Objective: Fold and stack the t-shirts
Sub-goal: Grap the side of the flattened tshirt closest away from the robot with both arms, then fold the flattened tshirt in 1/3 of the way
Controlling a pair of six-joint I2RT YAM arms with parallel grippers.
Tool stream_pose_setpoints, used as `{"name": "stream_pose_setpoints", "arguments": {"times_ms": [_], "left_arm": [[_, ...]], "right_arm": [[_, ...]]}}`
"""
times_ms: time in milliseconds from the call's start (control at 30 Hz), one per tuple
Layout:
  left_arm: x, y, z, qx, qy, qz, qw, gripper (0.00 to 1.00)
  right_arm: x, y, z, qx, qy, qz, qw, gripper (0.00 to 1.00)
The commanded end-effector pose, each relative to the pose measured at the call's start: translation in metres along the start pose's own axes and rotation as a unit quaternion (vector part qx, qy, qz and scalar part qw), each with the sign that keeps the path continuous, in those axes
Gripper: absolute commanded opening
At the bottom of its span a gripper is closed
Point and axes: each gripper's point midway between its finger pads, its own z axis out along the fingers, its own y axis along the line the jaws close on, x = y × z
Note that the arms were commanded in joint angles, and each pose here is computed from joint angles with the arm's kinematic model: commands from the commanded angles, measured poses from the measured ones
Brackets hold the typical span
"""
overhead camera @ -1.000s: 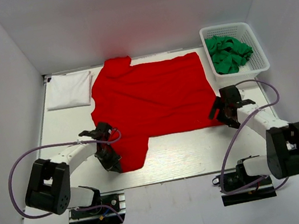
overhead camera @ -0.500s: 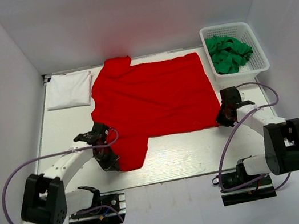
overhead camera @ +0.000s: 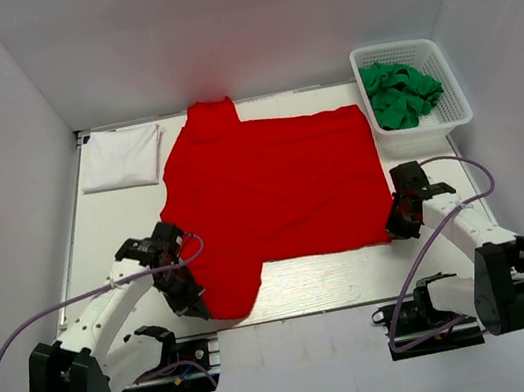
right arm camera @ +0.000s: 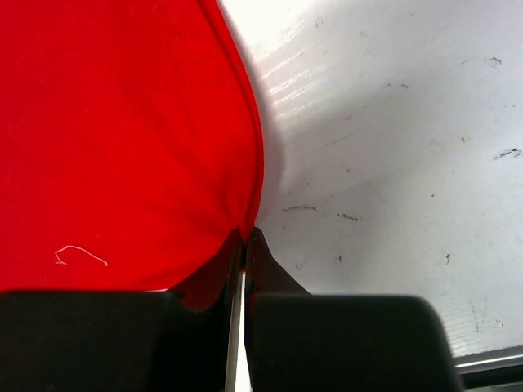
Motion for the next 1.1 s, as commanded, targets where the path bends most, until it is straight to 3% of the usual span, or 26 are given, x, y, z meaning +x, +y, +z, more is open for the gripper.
{"name": "stream_pose_setpoints", "arguments": {"times_ms": [0, 133, 333, 667, 933, 1067], "left_arm": [[-0.021, -0.030, -0.024, 0.027, -0.030, 0.048, 0.998, 0.00], [-0.078, -0.097, -0.058, 0.085, -0.117, 0.106, 0.984, 0.00], [-0.137, -0.155, -0.104, 0.128, -0.219, 0.149, 0.956, 0.00], [-0.218, -0.169, -0.152, 0.086, -0.377, 0.087, 0.918, 0.00], [-0.253, -0.176, -0.153, 0.084, -0.406, 0.067, 0.908, 0.00], [-0.269, -0.186, -0.164, 0.097, -0.438, 0.090, 0.889, 0.00]], "right_arm": [[0.000, 0.000, -0.008, -0.002, 0.003, -0.017, 1.000, 0.00], [-0.017, 0.012, -0.014, -0.017, -0.017, -0.022, 0.999, 0.00], [-0.063, 0.039, -0.029, -0.042, -0.054, -0.076, 0.995, 0.00], [-0.113, 0.057, -0.032, -0.017, -0.067, -0.092, 0.993, 0.00], [-0.143, 0.070, -0.037, -0.015, -0.091, -0.087, 0.992, 0.00], [-0.151, 0.077, -0.033, -0.017, -0.092, -0.082, 0.992, 0.00]]}}
